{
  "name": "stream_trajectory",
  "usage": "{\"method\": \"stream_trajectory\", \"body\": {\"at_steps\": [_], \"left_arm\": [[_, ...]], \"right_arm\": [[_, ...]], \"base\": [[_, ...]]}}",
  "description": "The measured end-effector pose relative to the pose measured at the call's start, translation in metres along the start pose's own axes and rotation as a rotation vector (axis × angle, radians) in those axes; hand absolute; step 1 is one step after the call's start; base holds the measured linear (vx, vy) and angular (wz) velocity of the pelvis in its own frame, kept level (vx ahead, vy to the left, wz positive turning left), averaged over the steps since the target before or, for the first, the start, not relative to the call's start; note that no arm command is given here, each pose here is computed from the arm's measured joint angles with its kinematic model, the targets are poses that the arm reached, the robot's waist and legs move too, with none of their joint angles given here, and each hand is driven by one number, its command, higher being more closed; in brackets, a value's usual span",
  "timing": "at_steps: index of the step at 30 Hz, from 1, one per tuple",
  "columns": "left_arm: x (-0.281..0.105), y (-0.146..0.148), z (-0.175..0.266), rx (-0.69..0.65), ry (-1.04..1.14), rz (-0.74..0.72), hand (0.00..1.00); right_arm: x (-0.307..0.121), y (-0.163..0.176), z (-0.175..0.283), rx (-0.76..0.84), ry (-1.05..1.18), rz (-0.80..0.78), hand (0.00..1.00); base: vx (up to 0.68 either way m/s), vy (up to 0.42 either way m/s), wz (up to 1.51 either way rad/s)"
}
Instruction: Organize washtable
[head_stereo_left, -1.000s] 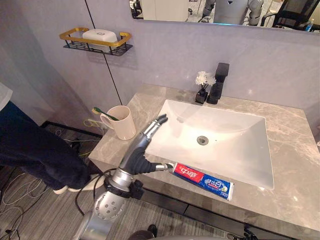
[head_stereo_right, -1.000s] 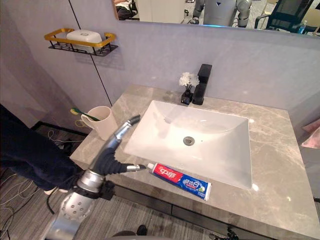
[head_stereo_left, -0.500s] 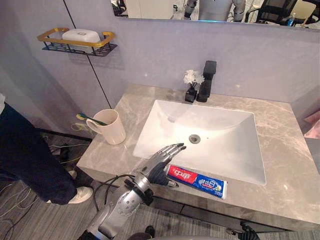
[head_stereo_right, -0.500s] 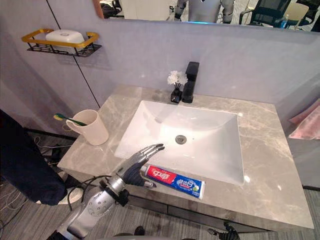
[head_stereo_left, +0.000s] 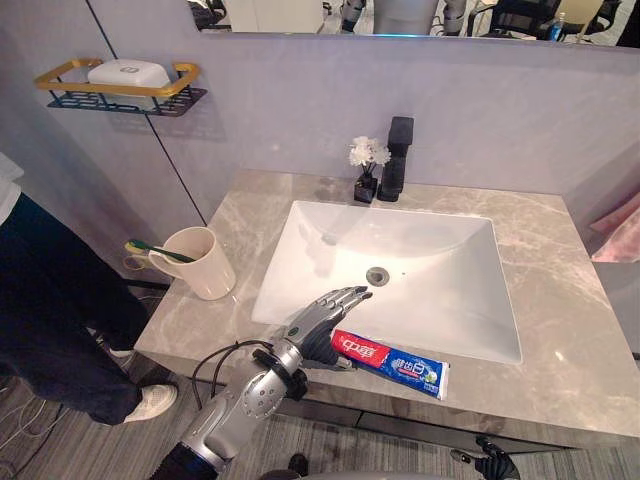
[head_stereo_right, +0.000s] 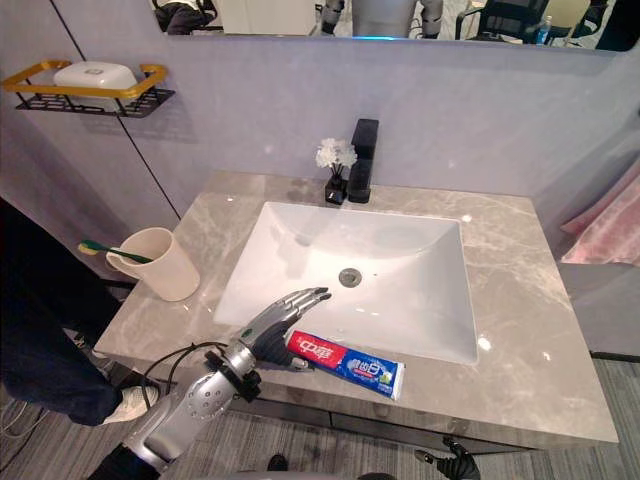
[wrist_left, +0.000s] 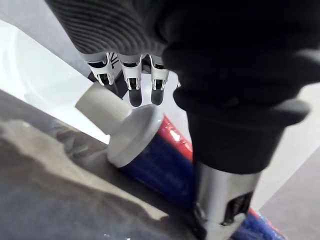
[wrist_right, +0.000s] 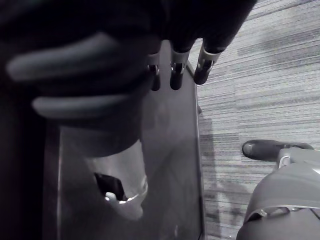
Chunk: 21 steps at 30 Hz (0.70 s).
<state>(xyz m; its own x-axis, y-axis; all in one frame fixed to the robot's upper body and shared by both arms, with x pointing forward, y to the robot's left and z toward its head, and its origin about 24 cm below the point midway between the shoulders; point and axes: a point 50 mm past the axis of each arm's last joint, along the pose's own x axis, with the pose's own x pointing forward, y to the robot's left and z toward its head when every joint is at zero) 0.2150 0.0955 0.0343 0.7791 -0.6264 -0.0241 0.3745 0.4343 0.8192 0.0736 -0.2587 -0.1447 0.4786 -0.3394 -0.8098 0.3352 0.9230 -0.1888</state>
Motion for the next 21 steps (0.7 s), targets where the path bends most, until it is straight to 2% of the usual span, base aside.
{"method": "stream_trajectory", "body": {"at_steps": [5, 21], "left_arm": [[-0.004, -0.005, -0.008, 0.016, 0.023, -0.045, 1.0], [0.002, 0.007, -0.012, 0.026, 0.039, 0.003, 1.0]], "right_arm": [[0.0, -0.001, 0.0, -0.001, 0.0, -0.001, 0.0], [0.003, -0.005, 0.009, 0.006, -0.02, -0.013, 0.0]], "base": [[0.0, -0.001, -0.01], [-0.01, -0.008, -0.04]]}}
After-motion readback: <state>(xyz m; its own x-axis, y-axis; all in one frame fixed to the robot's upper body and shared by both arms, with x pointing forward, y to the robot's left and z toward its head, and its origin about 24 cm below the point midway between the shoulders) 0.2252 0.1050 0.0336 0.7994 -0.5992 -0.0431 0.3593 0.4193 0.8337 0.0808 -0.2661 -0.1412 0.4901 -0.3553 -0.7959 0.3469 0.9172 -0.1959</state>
